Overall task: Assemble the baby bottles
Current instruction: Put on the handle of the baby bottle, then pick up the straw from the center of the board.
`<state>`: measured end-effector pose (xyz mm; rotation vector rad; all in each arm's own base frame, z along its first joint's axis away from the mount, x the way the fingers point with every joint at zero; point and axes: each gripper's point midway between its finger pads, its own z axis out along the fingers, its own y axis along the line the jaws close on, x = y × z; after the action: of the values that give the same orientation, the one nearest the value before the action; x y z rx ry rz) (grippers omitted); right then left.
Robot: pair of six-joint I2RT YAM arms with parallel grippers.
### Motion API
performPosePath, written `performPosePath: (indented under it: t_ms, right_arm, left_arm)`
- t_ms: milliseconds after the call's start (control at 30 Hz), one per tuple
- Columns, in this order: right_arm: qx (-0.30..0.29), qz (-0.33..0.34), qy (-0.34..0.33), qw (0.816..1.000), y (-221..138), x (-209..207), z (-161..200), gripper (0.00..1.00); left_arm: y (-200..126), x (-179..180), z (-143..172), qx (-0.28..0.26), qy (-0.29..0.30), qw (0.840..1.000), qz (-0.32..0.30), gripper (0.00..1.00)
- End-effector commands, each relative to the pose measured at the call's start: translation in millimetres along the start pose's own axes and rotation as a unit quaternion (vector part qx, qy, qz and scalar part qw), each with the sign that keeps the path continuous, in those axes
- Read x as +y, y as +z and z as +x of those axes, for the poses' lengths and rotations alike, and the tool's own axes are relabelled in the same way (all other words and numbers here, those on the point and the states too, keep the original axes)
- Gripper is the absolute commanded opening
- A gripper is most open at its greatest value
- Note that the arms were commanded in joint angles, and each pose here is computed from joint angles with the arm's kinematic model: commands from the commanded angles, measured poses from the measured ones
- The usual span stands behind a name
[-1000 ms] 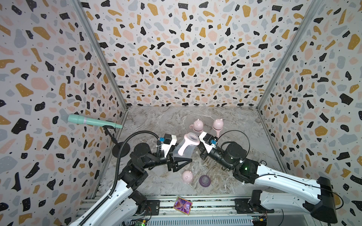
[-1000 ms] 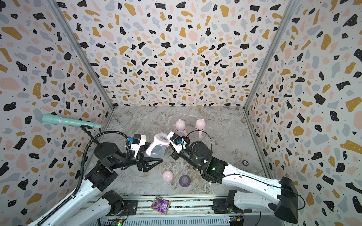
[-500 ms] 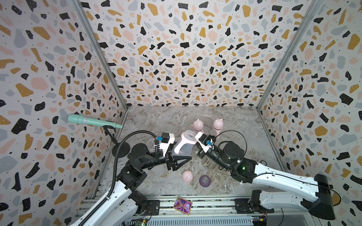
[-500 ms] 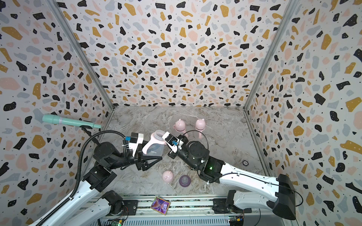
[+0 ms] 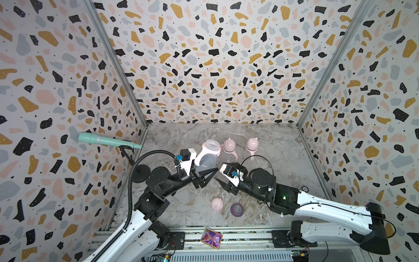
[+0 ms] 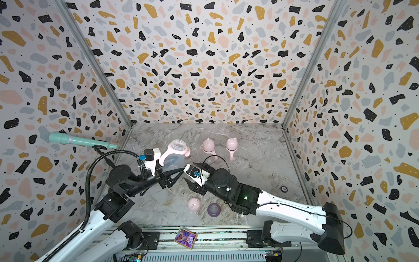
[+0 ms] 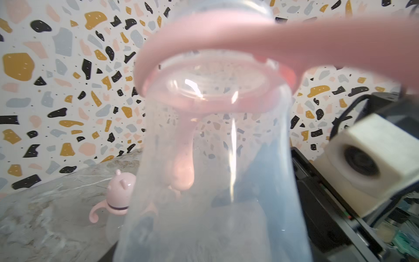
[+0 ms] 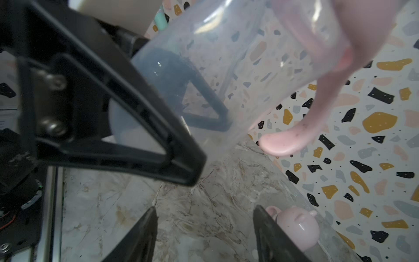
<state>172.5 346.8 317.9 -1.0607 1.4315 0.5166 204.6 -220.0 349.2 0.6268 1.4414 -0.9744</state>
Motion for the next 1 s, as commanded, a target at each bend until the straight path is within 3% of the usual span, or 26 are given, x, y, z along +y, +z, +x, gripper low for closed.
performPosePath:
  t_ms: [0,67,167,233,333,400,533,667,967]
  right_arm:
    - [0.018,-0.027,0.063,0.997,-18,0,7,0.71]
    - [0.052,-0.058,0.111,0.991,-22,0,28,0.70]
    - [0.119,-0.101,0.191,0.969,-22,-2,74,0.62]
    - [0.167,-0.110,0.235,0.951,-21,-3,109,0.51]
    - [0.231,-0.109,0.279,0.926,-18,0,157,0.47]
    - [0.264,-0.109,0.300,0.910,-18,4,182,0.47]
    - [0.299,-0.103,0.336,0.887,-19,12,217,0.60]
    - [0.311,-0.079,0.361,0.876,-22,12,244,0.62]
    - [0.323,-0.050,0.361,0.873,-23,8,274,0.59]
  left_arm:
    - [-9,11,-24,-0.031,0.051,0.997,-0.053,0.29]
    - [-12,17,-17,-0.013,0.060,0.996,-0.072,0.29]
    - [-18,24,-7,0.014,0.070,0.993,-0.094,0.29]
    - [-23,26,-3,0.023,0.075,0.991,-0.105,0.29]
    - [-30,26,-2,0.024,0.081,0.990,-0.114,0.29]
    - [-35,24,-4,0.019,0.083,0.989,-0.117,0.29]
    - [-44,21,-6,0.014,0.090,0.989,-0.120,0.30]
    - [-48,20,-5,0.014,0.091,0.988,-0.123,0.30]
    - [-48,21,-3,0.017,0.090,0.988,-0.123,0.30]
